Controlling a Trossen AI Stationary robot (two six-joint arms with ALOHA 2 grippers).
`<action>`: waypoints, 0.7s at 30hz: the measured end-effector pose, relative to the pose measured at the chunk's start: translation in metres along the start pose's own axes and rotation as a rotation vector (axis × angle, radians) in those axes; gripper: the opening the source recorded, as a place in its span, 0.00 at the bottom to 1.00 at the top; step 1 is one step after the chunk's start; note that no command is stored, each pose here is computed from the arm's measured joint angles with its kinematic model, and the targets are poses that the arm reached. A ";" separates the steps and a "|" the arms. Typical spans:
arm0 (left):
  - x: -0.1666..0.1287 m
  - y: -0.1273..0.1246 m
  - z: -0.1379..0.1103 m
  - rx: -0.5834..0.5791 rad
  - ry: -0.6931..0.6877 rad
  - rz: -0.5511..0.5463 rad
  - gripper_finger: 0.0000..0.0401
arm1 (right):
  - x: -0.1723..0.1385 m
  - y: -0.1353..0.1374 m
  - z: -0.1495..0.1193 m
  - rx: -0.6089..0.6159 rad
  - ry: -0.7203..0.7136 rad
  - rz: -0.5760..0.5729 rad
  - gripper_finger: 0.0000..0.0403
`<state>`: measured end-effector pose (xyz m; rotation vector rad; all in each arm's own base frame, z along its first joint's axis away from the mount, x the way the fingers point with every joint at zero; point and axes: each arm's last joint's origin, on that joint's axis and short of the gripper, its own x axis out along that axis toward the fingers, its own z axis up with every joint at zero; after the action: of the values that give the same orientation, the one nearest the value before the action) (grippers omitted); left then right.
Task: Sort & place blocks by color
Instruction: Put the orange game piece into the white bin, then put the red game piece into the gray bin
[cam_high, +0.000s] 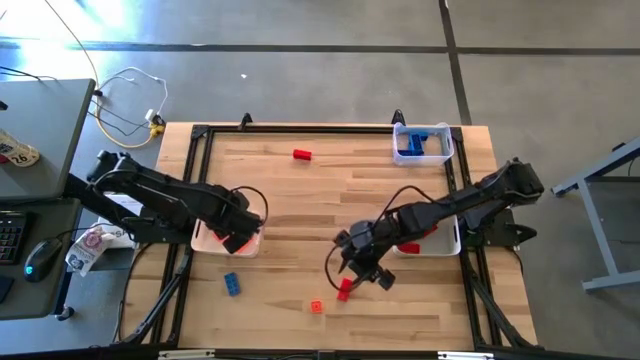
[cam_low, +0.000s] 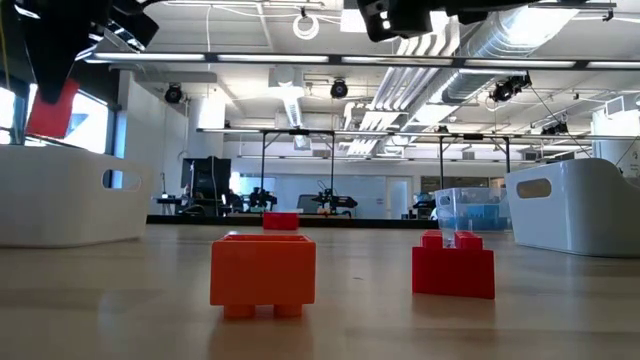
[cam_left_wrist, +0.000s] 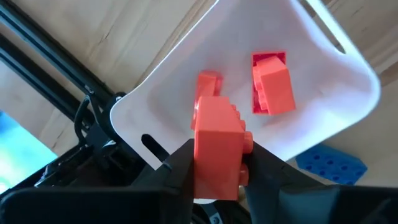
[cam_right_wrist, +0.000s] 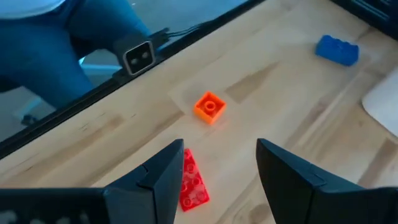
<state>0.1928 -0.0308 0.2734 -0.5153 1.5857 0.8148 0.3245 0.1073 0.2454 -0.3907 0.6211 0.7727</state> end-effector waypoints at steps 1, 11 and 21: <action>0.001 -0.002 0.001 -0.001 0.010 0.006 0.22 | 0.001 0.002 0.000 -0.010 0.003 0.007 0.46; 0.010 -0.013 0.005 0.010 0.080 0.030 0.42 | 0.033 0.010 -0.009 -0.089 0.059 0.062 0.46; 0.009 -0.012 0.004 -0.013 0.093 0.028 0.49 | 0.056 0.020 -0.017 -0.127 0.095 0.115 0.46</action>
<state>0.2023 -0.0343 0.2618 -0.5478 1.6774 0.8333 0.3343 0.1406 0.1944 -0.5137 0.6901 0.9105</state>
